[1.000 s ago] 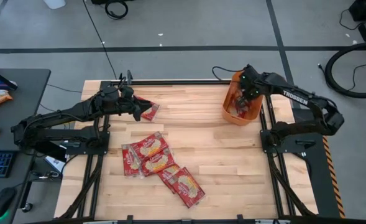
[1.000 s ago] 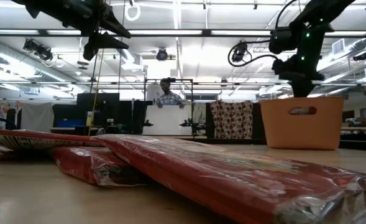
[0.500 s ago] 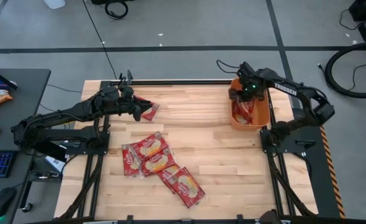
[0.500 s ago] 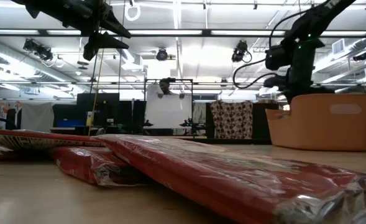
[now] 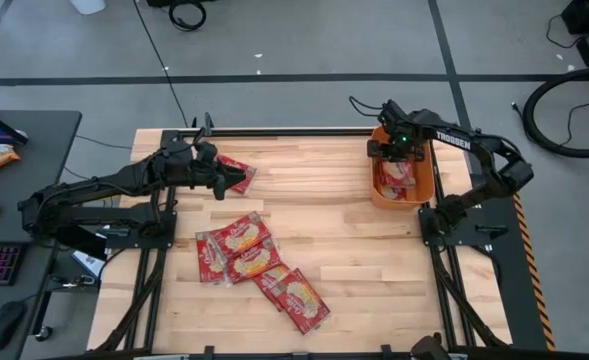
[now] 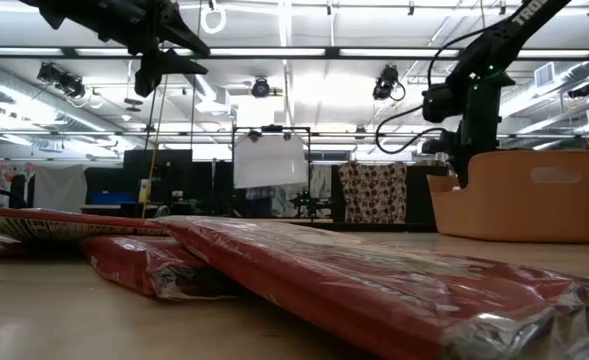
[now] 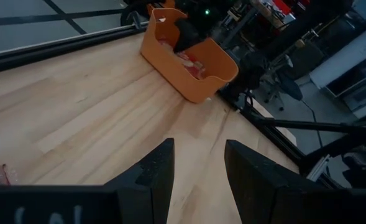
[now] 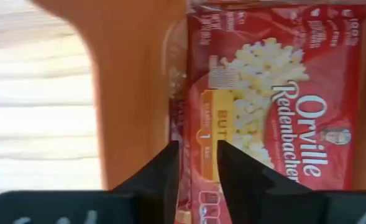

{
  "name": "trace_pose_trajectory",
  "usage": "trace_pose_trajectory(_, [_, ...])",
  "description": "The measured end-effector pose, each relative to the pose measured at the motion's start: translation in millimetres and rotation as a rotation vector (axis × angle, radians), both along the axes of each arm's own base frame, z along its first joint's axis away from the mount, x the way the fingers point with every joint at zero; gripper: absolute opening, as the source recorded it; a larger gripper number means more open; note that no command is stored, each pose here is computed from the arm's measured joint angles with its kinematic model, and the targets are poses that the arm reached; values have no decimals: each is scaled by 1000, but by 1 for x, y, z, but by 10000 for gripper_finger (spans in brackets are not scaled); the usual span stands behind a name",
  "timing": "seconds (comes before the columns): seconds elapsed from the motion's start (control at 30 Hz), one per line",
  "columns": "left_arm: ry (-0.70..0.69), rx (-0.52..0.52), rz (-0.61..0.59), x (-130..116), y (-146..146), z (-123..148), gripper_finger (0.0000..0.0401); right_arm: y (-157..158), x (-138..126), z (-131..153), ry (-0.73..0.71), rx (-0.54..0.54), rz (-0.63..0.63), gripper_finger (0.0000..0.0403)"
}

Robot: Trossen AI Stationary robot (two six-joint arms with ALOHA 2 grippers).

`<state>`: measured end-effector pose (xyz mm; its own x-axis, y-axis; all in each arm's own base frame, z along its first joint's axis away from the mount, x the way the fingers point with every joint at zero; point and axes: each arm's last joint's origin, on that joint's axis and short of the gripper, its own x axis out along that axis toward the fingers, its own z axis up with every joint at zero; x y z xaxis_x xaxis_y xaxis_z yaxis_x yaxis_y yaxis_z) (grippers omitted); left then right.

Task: Sort popcorn bags into baskets
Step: Stack the red popcorn on the orange bin

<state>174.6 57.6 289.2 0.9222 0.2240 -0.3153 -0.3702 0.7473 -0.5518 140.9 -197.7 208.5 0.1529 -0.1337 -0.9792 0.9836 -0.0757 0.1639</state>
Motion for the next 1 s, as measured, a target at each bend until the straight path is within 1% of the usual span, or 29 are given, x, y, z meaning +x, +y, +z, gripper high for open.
trace_pose_trajectory(0.1, [1, 3, 5, 0, 0, 0, 146, 5, 3, 5, -31, -11, 48, 131])
trace_pose_trajectory(0.2, [2, 7, 19, 0, 0, 0, 146, 14, 9, 13, -53, -49, 122, 140])
trace_pose_trajectory(0.33, [2, 8, 20, 0, 0, 0, 146, 31, 25, 27, -56, -196, 248, 142])
trace_pose_trajectory(0.43, [2, 8, 20, 0, 0, 0, 146, 43, 39, 37, -63, -333, 305, 141])
trace_pose_trajectory(0.53, [3, 11, 19, 0, 0, 0, 146, 53, 57, 46, -153, -434, 371, 141])
trace_pose_trajectory(0.67, [11, 39, 18, 0, 0, 0, 146, 66, 87, 54, -312, -550, 508, 141])
trace_pose_trajectory(0.77, [14, 43, 32, 0, 1, 0, 146, 74, 108, 55, -406, -625, 596, 140])
trace_pose_trajectory(0.87, [15, 37, 37, -1, 2, 0, 146, 81, 125, 52, -487, -649, 670, 140])
trace_pose_trajectory(1.0, [68, 19, 35, -2, 1, -5, 146, 90, 140, 46, -556, -626, 737, 140])
